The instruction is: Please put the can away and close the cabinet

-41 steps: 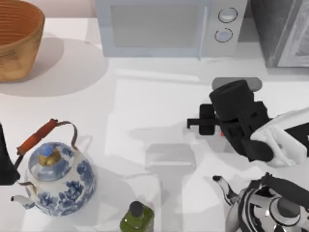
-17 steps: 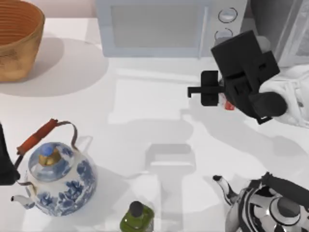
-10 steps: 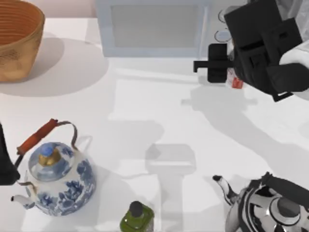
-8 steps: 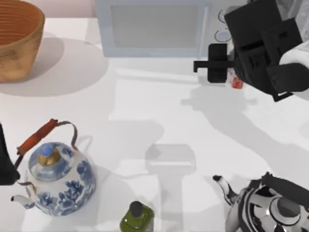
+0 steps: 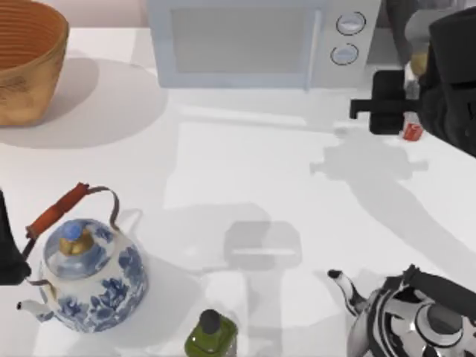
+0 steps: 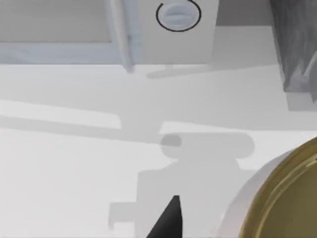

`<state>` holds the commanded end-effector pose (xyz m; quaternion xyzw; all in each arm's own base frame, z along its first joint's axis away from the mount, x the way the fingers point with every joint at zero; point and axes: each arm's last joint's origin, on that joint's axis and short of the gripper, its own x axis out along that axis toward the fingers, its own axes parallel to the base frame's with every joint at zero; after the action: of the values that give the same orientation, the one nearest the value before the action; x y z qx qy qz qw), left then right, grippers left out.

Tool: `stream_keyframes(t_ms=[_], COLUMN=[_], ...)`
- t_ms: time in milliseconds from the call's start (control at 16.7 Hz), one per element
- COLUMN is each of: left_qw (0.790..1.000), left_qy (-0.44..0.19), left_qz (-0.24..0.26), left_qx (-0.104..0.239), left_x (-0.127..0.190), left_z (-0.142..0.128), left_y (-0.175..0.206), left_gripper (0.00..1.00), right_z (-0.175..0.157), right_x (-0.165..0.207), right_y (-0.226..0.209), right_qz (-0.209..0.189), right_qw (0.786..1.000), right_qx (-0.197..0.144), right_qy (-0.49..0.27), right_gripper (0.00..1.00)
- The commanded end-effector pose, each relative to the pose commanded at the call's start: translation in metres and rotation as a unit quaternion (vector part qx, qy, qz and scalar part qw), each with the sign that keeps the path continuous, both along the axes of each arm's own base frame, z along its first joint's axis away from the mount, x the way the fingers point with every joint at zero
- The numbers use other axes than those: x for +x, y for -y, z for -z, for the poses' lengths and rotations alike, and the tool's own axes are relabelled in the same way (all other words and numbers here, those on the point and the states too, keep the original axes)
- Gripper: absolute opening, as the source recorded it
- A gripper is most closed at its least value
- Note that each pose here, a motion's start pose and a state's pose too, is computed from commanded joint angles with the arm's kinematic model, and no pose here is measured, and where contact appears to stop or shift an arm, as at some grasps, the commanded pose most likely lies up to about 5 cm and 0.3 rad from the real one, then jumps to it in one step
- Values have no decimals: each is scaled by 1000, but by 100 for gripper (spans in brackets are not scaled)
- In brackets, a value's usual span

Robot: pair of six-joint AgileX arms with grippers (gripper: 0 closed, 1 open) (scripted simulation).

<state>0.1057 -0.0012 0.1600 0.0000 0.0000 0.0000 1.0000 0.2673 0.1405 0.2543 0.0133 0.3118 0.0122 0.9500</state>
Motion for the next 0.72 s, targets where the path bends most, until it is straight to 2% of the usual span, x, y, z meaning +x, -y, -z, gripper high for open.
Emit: stream_keyframes(t_ms=[300,540,720], left_qw=[1000,1000,1000], left_qy=[0,0,0], left_qz=[0,0,0], left_qx=[0,0,0], left_x=[0,0,0], left_z=[0,0,0], left_y=[0,0,0], left_gripper=[100,100,100], right_z=[-5,13,35], right_x=[-54,-105,-138], right_y=[61,103,124], right_qz=[-5,-1,5], right_qw=[998,989,976], right_qx=[23,31,27], right_qy=[65,141,217], right_gripper=[0,0,0])
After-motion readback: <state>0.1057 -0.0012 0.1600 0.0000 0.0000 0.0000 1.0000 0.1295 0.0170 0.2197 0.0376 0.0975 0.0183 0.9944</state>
